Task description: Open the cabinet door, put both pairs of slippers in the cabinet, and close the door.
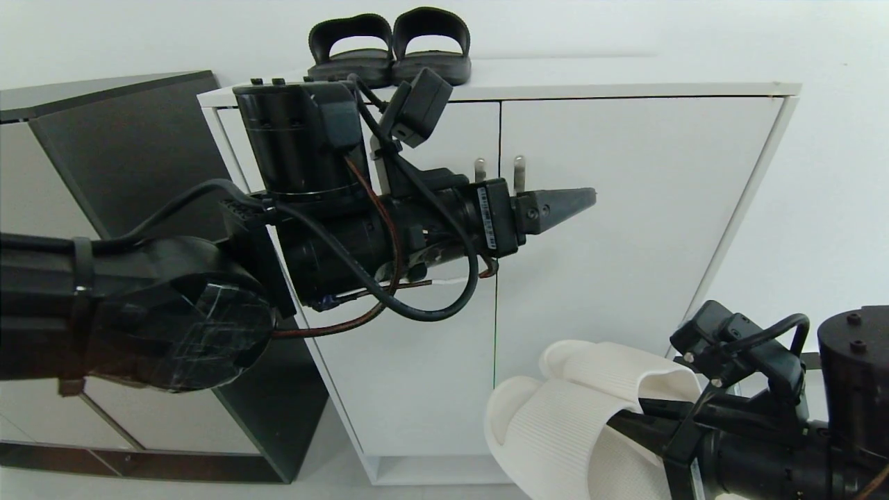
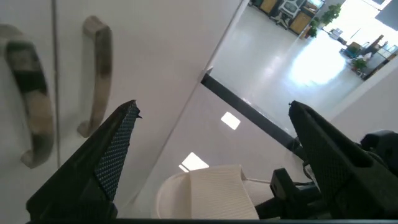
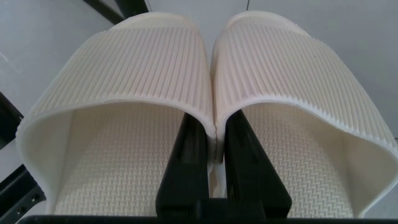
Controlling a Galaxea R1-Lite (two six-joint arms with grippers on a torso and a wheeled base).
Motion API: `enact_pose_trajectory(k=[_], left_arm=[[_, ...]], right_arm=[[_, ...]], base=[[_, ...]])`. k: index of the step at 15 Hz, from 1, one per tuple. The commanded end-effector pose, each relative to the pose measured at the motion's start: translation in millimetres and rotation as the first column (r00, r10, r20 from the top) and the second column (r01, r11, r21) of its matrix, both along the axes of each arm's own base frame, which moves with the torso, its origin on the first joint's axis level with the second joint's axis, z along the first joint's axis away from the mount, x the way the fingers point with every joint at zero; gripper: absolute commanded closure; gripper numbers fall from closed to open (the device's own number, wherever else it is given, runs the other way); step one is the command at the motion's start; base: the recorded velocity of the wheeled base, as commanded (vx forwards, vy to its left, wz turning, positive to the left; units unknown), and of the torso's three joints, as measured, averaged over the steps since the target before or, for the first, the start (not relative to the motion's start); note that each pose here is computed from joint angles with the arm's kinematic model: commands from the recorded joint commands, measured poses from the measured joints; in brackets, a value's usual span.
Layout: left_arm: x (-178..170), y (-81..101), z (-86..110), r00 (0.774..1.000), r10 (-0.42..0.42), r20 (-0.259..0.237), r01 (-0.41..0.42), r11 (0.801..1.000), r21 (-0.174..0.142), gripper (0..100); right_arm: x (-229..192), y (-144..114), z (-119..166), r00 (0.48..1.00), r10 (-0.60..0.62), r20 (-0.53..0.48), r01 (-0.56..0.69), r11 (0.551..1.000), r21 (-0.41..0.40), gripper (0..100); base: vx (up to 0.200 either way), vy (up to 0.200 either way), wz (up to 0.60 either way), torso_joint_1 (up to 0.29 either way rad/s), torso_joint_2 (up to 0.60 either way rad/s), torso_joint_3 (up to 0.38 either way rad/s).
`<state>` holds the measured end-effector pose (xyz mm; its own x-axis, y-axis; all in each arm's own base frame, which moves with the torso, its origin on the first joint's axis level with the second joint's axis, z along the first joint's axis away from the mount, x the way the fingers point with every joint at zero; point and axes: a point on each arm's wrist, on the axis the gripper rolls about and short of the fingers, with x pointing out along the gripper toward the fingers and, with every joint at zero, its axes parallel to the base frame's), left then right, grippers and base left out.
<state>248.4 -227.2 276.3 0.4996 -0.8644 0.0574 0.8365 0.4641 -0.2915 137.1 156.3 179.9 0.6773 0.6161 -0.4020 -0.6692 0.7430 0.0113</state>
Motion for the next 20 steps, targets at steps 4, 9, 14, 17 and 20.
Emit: enact_pose_trajectory(k=[4, 9, 14, 17, 20], left_arm=[[13.9, 5.0, -3.3, 0.997, 0.071, -0.025, -0.07, 0.997, 0.02, 0], [35.4, -11.4, -12.0, 0.993, 0.111, -0.029, -0.11, 0.994, 0.029, 0], [44.1, -18.8, -17.8, 0.991, 0.128, -0.04, -0.126, 0.991, 0.04, 100], [41.4, -16.5, -16.9, 0.991, 0.129, -0.041, -0.128, 0.991, 0.041, 100], [22.4, -5.3, -14.4, 0.992, 0.117, -0.045, -0.115, 0.992, 0.045, 100]], right_arm=[[-0.1, 0.5, -0.4, 1.0, 0.001, -0.002, -0.001, 1.0, -0.001, 100], [0.1, 0.1, -0.9, 1.0, -0.001, -0.003, 0.001, 1.0, -0.002, 100], [-0.1, 0.0, -1.3, 1.0, -0.001, -0.004, 0.001, 1.0, -0.003, 100], [-6.6, -4.4, -5.0, 0.996, 0.085, -0.038, -0.085, 0.996, 0.015, 100], [-17.6, -13.4, -6.0, 0.977, 0.207, -0.055, -0.205, 0.978, 0.048, 100]], base=[[0.0, 0.0, 0.0, 0.0, 0.0, 0.0], [0.0, 0.0, 0.0, 0.0, 0.0, 0.0], [0.0, 0.0, 0.0, 0.0, 0.0, 0.0], [0.0, 0.0, 0.0, 0.0, 0.0, 0.0], [0.0, 0.0, 0.0, 0.0, 0.0, 0.0]])
